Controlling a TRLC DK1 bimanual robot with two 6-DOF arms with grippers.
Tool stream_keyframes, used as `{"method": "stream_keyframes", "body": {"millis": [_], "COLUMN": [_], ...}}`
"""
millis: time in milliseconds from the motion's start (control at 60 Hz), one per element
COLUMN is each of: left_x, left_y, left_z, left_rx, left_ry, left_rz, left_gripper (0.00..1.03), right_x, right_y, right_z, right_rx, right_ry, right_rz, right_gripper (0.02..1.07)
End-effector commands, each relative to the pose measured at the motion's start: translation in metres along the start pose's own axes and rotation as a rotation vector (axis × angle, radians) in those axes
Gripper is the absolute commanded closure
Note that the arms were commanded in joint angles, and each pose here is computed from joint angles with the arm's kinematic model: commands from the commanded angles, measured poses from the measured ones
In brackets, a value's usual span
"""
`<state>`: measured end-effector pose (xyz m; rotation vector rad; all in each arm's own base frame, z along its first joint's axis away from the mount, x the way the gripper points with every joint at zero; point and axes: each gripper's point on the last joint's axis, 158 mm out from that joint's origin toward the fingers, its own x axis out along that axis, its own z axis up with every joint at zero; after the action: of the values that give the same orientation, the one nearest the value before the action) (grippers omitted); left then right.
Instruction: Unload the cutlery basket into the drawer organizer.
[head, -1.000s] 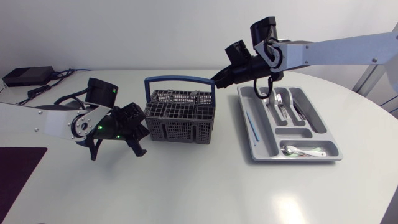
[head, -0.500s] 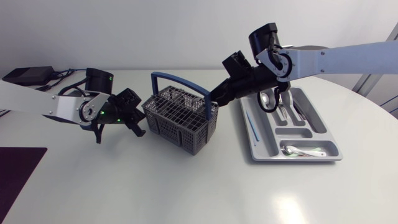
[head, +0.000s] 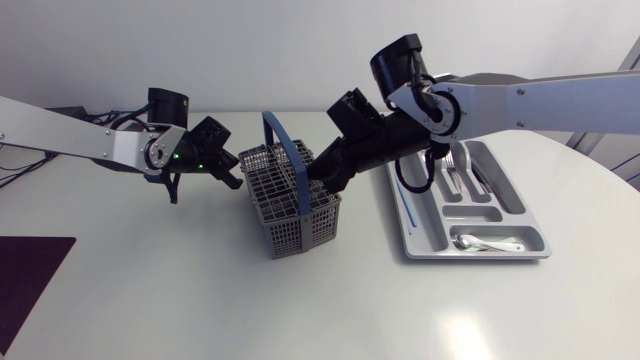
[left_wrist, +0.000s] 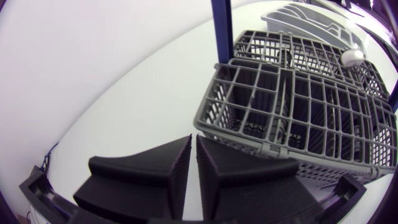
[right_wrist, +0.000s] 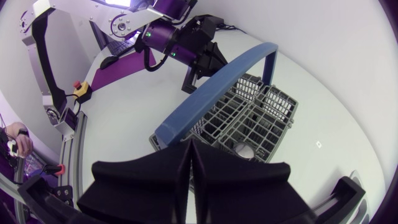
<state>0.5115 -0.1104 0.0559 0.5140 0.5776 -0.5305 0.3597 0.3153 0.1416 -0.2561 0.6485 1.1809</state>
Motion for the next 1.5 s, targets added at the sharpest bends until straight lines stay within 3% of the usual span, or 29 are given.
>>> {"method": "stream_keyframes", "body": {"millis": [0, 50, 117, 233, 333, 400, 583, 733, 817, 1083, 1283, 1483], "left_x": [-0.017, -0.032, -0.060, -0.105, -0.136, -0.146, -0.159, -0.148, -0.123, -0.034, -0.009, 0.011], "left_y": [0.020, 0.020, 0.017, -0.010, -0.043, -0.063, -0.094, -0.088, -0.068, -0.025, 0.001, 0.001], "left_z": [0.013, 0.013, 0.016, 0.020, 0.021, 0.019, 0.008, 0.001, -0.008, -0.026, -0.012, 0.001], "left_rx": [-0.033, -0.030, -0.007, 0.038, 0.080, 0.094, 0.092, 0.093, 0.045, -0.076, -0.168, -0.221], "left_ry": [-0.038, -0.043, -0.063, -0.093, -0.109, -0.107, -0.062, -0.042, 0.003, 0.081, 0.028, -0.009], "left_rz": [0.027, 0.034, 0.050, 0.024, -0.012, -0.044, -0.121, -0.071, -0.055, -0.045, -0.021, -0.074], "left_gripper": [0.92, 0.89, 0.70, 0.38, 0.30, 0.30, 0.30, 0.31, 0.34, 0.46, 0.75, 0.76], "right_x": [-0.020, -0.030, -0.041, -0.049, -0.045, -0.038, -0.024, -0.017, -0.013, 0.002, 0.011, 0.013], "right_y": [-0.007, -0.016, -0.030, -0.055, -0.074, -0.085, -0.107, -0.111, -0.104, -0.081, -0.067, -0.047], "right_z": [0.000, 0.002, 0.002, -0.004, -0.009, -0.015, -0.035, -0.054, -0.060, -0.085, -0.098, -0.096], "right_rx": [0.019, 0.018, 0.027, 0.046, 0.067, 0.084, 0.125, 0.150, 0.153, 0.151, 0.146, 0.130], "right_ry": [-0.015, -0.034, -0.055, -0.069, -0.068, -0.052, -0.003, 0.041, 0.058, 0.135, 0.168, 0.173], "right_rz": [-0.038, -0.065, -0.101, -0.147, -0.169, -0.179, -0.224, -0.239, -0.227, -0.221, -0.204, -0.175], "right_gripper": [1.02, 1.02, 1.00, 0.78, 0.66, 0.59, 0.60, 0.92, 1.02, 1.02, 1.02, 1.02]}}
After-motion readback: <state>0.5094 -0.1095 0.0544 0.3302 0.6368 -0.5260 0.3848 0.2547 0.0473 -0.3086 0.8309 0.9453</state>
